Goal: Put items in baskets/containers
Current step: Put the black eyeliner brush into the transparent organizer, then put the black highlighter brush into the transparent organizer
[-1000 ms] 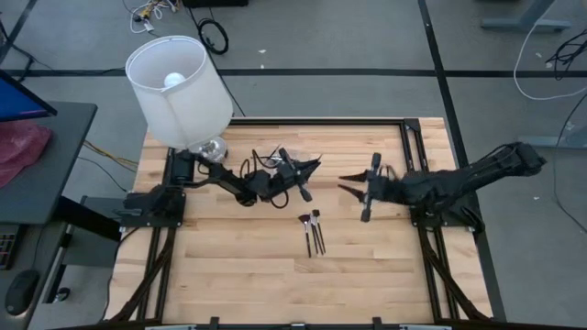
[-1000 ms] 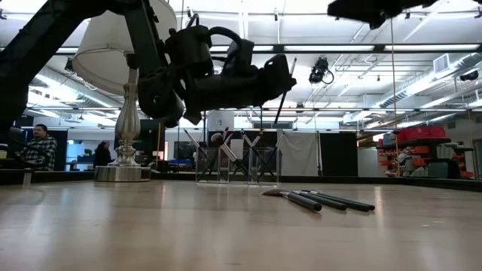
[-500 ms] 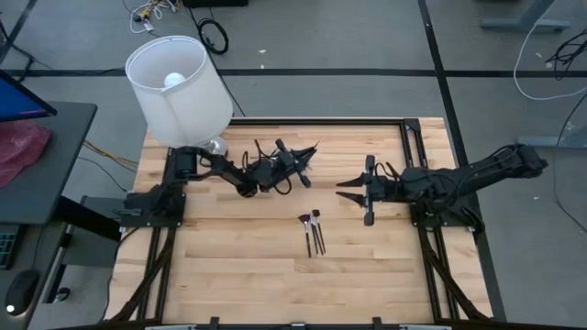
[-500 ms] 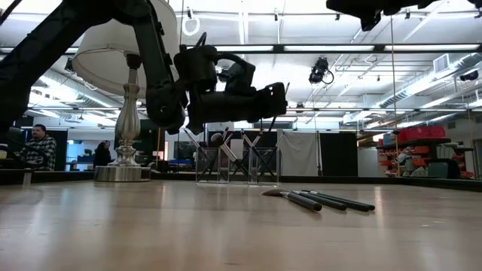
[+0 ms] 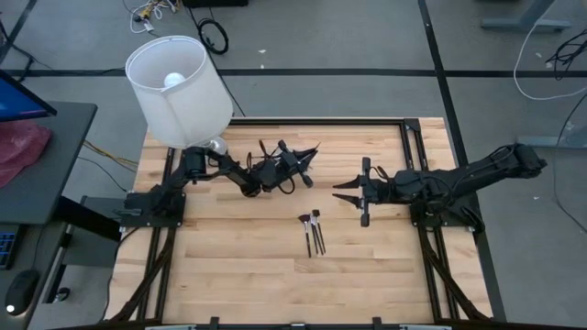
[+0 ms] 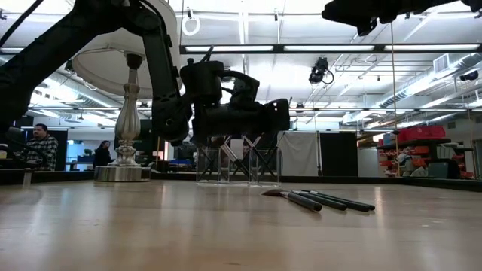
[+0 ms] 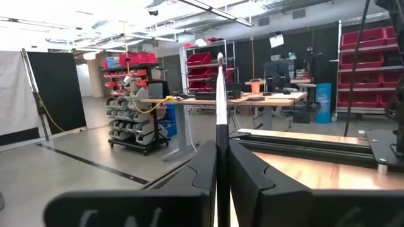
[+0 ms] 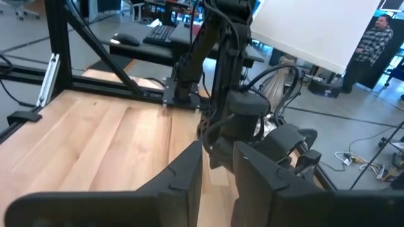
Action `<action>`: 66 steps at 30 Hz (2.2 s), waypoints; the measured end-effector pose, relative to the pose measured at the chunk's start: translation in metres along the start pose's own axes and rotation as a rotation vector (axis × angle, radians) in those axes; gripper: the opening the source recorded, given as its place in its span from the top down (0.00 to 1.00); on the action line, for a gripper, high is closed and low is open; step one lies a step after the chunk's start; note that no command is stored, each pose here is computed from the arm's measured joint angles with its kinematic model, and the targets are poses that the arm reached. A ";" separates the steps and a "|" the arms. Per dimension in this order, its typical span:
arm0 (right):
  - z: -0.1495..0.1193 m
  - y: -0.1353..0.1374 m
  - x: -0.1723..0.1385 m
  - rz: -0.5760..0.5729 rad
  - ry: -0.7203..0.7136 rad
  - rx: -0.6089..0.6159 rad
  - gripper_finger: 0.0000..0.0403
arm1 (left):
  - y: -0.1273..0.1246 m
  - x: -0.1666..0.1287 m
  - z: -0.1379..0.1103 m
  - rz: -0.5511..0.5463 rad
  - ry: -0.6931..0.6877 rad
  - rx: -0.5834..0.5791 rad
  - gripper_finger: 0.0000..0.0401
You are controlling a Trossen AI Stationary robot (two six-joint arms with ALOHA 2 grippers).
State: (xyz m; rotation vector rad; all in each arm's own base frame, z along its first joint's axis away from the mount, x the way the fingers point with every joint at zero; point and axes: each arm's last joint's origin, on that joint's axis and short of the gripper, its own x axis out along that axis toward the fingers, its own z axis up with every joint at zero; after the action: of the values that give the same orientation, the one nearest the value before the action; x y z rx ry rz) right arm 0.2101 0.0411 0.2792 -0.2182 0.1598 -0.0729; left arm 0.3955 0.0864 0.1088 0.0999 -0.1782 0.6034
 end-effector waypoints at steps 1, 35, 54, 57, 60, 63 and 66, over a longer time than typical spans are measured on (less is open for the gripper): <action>-0.001 0.000 0.000 0.001 0.005 -0.002 0.77 | 0.000 0.000 0.000 0.000 0.003 0.001 0.91; -0.141 -0.086 -0.003 -0.413 0.080 0.480 0.84 | -0.006 -0.004 0.013 0.019 -0.049 0.014 0.83; -0.115 -0.023 0.005 0.178 -0.057 0.232 0.85 | -0.083 -0.053 0.114 -0.273 0.196 0.210 0.83; -0.113 -0.020 0.005 0.146 -0.068 0.237 0.85 | -0.093 -0.067 0.110 -0.309 0.333 0.073 0.83; -0.114 -0.020 0.005 0.124 -0.055 0.224 0.85 | -0.105 -0.081 0.104 -0.382 0.434 -0.037 0.83; -0.117 -0.017 0.005 0.142 -0.012 0.212 0.85 | -0.120 -0.094 0.094 -0.423 0.479 -0.037 0.82; -0.123 -0.012 0.004 0.172 0.056 0.218 0.84 | -0.129 -0.102 0.088 -0.440 0.494 -0.050 0.76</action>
State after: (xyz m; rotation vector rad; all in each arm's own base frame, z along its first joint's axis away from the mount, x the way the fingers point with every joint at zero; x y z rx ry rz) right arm 0.1933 0.0030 0.1625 0.0156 0.2244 0.0749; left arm 0.3745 -0.0889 0.1699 -0.0598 0.3029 0.1709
